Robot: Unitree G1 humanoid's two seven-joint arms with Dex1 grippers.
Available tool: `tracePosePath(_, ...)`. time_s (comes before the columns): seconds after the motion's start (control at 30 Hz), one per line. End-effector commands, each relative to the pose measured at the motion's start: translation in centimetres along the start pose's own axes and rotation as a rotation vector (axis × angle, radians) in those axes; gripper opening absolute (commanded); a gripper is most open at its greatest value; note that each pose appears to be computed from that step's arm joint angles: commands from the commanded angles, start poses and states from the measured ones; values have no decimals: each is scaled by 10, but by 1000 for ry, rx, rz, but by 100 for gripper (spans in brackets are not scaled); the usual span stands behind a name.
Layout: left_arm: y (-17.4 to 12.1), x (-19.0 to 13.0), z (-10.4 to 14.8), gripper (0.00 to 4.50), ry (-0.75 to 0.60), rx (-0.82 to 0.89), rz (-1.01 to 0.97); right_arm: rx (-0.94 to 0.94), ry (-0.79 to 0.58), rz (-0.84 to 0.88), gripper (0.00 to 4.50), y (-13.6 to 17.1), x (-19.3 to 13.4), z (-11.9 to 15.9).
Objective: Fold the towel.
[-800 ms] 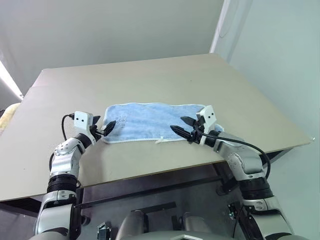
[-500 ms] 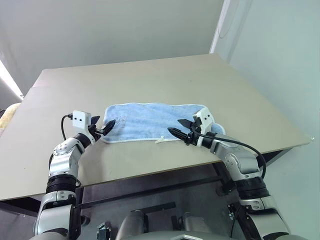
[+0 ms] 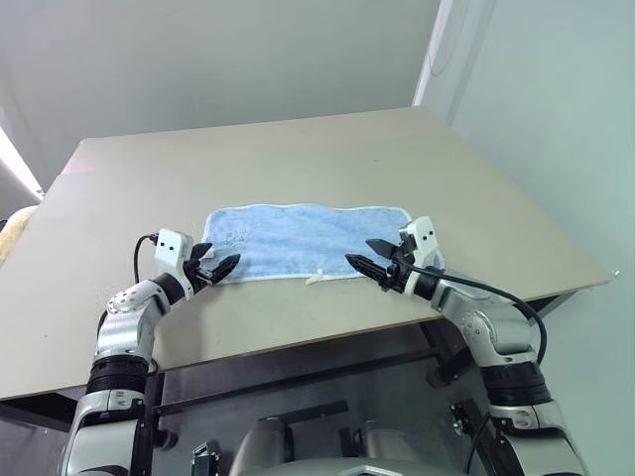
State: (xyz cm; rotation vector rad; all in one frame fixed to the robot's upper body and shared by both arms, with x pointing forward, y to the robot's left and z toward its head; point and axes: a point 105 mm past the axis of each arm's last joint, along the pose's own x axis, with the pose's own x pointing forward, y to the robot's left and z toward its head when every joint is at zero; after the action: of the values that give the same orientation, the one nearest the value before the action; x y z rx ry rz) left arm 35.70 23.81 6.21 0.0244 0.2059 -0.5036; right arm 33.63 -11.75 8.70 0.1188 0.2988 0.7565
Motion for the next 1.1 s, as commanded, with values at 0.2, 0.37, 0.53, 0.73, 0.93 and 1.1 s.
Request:
tracePosePath(0.2, 12, -17, 14, 429, 58, 92, -100, 34, 18, -97, 349, -29, -10, 17)
tracePosePath(0.37, 5, -33, -3, 429, 167, 135, -217, 28, 24, -119, 349, -33, -12, 16)
tracePosePath(0.53, 4, -29, -18, 429, 241, 189, -237, 27, 25, -124, 349, -32, -11, 14)
tracePosePath(0.73, 0, -15, -29, 429, 267, 219, -242, 31, 28, -143, 349, -35, -13, 12)
tracePosePath(0.93, 0, -13, -32, 411, 294, 220, -270, 33, 41, -166, 352, -38, -15, 8)
tracePosePath(1.1, 0, -13, -33, 271, 310, 236, -282, 38, 47, -182, 354, -41, -14, 7)
